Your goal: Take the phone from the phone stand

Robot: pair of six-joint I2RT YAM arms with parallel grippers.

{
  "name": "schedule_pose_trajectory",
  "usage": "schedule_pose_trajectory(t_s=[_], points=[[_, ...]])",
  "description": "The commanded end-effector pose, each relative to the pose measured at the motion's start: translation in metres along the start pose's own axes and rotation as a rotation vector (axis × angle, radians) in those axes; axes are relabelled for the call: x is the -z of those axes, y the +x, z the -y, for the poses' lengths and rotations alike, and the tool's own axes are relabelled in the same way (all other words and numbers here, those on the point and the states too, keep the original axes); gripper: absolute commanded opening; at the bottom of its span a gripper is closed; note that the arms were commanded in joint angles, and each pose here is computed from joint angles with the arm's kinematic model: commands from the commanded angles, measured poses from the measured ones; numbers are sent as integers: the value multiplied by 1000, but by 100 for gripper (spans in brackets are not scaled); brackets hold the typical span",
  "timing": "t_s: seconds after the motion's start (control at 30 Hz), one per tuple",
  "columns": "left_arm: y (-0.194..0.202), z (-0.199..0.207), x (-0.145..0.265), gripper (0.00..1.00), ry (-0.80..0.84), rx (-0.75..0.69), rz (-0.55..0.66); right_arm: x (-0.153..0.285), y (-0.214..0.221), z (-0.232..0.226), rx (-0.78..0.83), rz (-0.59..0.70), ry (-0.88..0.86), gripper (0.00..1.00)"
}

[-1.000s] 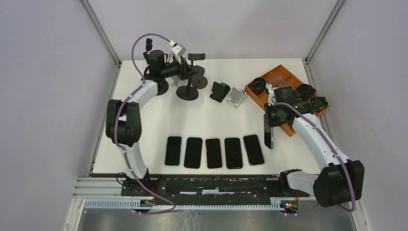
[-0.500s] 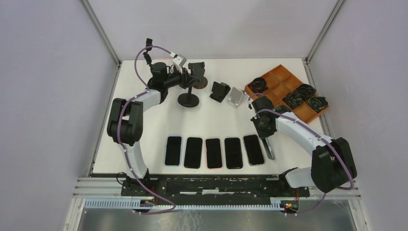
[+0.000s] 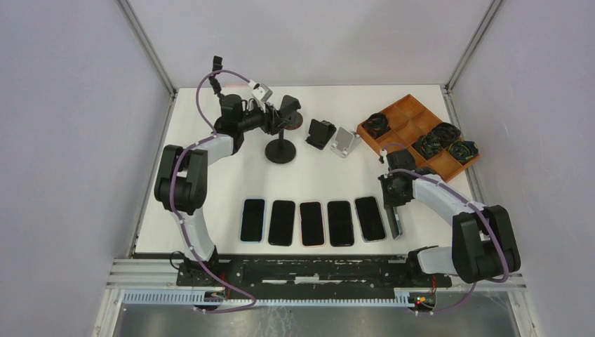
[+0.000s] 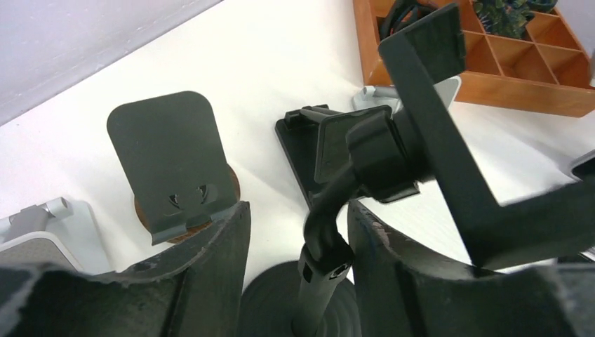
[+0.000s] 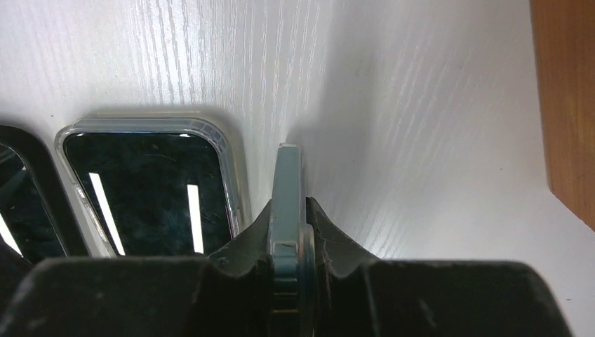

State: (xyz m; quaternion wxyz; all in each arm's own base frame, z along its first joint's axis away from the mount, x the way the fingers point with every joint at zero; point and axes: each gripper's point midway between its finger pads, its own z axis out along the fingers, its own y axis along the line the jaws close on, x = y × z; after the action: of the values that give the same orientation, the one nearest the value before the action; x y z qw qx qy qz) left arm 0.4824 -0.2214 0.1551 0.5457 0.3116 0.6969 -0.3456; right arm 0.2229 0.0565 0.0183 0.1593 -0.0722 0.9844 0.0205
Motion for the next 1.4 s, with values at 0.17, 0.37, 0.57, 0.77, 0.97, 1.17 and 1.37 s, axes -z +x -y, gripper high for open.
schedule_pose_trajectory(t_s=[0.17, 0.37, 0.57, 0.77, 0.97, 1.17, 1.37], points=[[-71, 16, 21, 66, 50, -116, 103, -6, 23, 0, -61, -32, -11, 34], [-79, 8, 27, 65, 26, -156, 68, 6, 5, 14, -95, 38, 62, 50], [-84, 5, 47, 81, 5, -136, -18, 17, -4, 32, -162, 93, 116, 58], [-101, 8, 80, 100, -29, -86, -71, 13, 3, 34, -242, 121, 112, 63], [-92, 11, 117, 100, -88, -8, -179, 5, 14, 32, -364, 149, 71, 65], [-78, 6, 165, 100, -169, 70, -210, 13, 2, 37, -405, 217, 90, 71], [-58, 4, 199, 100, -227, 121, -249, 28, -16, 46, -389, 269, 124, 83]])
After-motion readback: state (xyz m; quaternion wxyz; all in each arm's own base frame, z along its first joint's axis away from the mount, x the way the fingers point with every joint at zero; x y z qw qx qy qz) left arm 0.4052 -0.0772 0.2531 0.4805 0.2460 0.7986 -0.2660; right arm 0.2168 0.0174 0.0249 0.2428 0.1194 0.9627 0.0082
